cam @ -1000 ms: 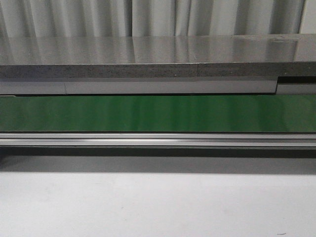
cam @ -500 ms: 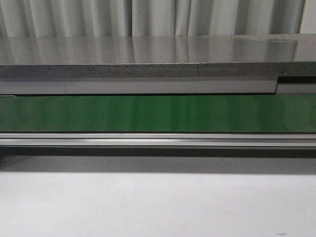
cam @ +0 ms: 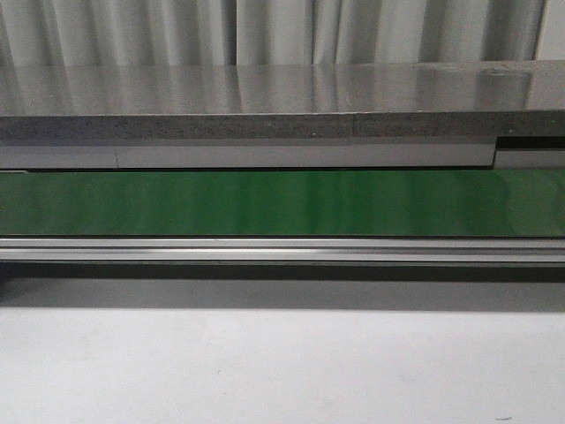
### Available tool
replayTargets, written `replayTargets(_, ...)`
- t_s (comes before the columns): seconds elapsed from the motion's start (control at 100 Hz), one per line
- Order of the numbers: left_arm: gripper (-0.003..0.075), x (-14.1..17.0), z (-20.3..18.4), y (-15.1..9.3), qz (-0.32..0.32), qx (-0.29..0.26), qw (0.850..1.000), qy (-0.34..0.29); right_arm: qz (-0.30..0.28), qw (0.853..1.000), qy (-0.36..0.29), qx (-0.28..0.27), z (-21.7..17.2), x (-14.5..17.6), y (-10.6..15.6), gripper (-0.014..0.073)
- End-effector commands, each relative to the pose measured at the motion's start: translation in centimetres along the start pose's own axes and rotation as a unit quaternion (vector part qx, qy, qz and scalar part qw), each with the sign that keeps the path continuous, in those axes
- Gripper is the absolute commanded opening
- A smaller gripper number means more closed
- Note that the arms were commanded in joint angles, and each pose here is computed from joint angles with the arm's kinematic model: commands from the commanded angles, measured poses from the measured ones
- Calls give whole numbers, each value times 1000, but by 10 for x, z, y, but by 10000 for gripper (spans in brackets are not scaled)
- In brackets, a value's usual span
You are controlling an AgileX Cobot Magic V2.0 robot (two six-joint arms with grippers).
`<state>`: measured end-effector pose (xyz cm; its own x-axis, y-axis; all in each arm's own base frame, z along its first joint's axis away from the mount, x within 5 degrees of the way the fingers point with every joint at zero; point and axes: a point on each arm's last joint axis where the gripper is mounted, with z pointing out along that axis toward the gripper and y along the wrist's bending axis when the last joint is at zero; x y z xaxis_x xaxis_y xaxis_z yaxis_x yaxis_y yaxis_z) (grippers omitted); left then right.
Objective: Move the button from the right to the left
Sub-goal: 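Lower the right gripper around the yellow-capped button and close it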
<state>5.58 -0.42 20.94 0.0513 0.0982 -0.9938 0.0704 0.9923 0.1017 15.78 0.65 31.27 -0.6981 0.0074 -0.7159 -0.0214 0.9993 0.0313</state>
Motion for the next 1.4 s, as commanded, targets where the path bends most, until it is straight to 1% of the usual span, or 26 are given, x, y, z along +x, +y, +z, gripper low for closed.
replayTargets(0.0,5,4,-2,-1,-8,1,999,-41,-1,999,-39,-2,-7,-13,1,108)
replayTargets(0.02,5,4,-2,-1,-8,1,999,-41,-1,999,-39,-2,-7,-13,1,139)
replayTargets(0.07,5,4,-2,-1,-8,1,999,-41,-1,999,-38,-2,-7,-12,1,274)
replayTargets(0.09,5,4,-2,-1,-8,1,999,-41,-1,999,-38,-2,-7,-12,1,309)
replayTargets(0.14,5,4,-2,-1,-8,1,999,-41,-1,999,-38,-2,-7,-12,1,437)
replayTargets(0.21,5,4,-2,-1,-8,1,999,-41,-1,999,-39,-2,-7,-12,1,548)
replayTargets(0.26,5,4,-2,-1,-8,1,999,-41,-1,999,-39,-2,-7,-12,1,586)
replayTargets(0.47,5,4,-2,-1,-8,1,999,-41,12,999,-32,-4,-7,-13,1,591)
replayTargets(0.59,5,4,-2,-1,-8,1,999,-41,24,999,-23,14,-9,-24,-6,591)
replayTargets(0.73,5,4,-2,-1,-8,1,999,-41,20,997,-28,65,-8,-43,-25,591)
replayTargets(0.9,5,4,-2,-1,-8,1,999,-41,2,995,-21,101,2,-58,-47,591)
replayTargets(1.08,5,4,-2,-1,-8,1,999,-41,1,993,-5,122,29,-69,-68,591)
replayTargets(1.23,5,4,-2,-1,-8,1,999,-41,8,990,25,141,57,-74,-95,591)
replayTargets(1.39,5,4,-2,-1,-8,1,999,-41,10,987,43,155,80,-82,-123,591)
